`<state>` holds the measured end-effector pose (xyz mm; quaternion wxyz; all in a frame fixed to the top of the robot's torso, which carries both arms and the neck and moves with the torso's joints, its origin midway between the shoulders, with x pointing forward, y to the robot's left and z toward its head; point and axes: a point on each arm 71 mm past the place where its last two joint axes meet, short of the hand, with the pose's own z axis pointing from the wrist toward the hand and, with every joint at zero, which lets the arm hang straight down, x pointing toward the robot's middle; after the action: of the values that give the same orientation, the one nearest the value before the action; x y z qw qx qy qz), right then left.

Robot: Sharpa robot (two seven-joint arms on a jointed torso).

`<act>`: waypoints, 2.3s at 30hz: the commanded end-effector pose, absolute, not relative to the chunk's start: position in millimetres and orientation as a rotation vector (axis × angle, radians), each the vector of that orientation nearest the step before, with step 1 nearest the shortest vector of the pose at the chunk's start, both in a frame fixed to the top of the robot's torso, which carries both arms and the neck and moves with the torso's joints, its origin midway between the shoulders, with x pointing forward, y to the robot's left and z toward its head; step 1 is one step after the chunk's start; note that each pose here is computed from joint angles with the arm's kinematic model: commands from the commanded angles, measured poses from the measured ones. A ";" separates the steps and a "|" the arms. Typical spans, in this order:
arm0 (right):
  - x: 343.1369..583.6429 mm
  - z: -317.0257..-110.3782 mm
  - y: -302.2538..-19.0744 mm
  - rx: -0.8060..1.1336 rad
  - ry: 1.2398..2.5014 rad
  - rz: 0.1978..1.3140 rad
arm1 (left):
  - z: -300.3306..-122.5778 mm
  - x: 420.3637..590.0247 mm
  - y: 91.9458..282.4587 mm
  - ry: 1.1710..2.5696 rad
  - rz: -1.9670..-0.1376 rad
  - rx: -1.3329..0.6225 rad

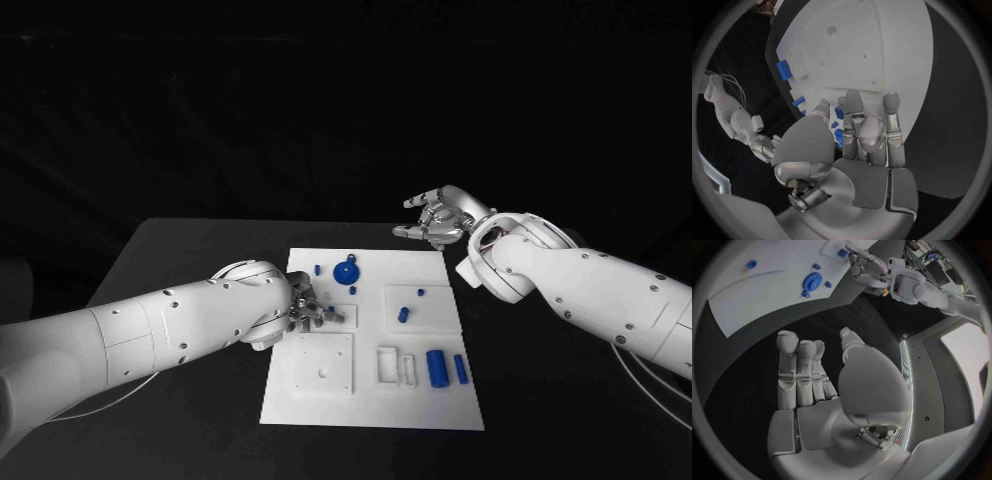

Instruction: Assemble the parts on the task board

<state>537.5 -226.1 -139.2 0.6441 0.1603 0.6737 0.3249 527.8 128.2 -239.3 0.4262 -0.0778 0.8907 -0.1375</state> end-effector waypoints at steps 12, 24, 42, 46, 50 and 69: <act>535.4 -143.1 -220.9 0.360 1.539 0.759 | -219.7 529.9 128.9 2.259 -0.527 -0.335; 535.9 -144.1 -224.7 0.368 1.535 0.750 | -175.4 565.2 161.4 2.189 -0.639 -0.502; 535.7 -143.6 -221.8 0.368 1.533 0.755 | -151.3 616.3 185.8 2.123 -0.553 -0.445; 535.8 -143.1 -219.3 0.367 1.532 0.760 | -151.8 621.6 185.0 2.130 -0.509 -0.399; 535.9 -141.9 -217.2 0.366 1.528 0.765 | -154.0 624.4 184.1 2.136 -0.479 -0.366; 537.0 -129.4 -213.8 0.370 1.497 0.785 | -174.9 625.5 181.1 2.158 -0.433 -0.314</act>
<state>537.5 -214.7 -130.6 0.6457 0.1667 0.6610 0.3441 625.6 184.7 -175.3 0.4421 -0.1433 0.8695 -0.1674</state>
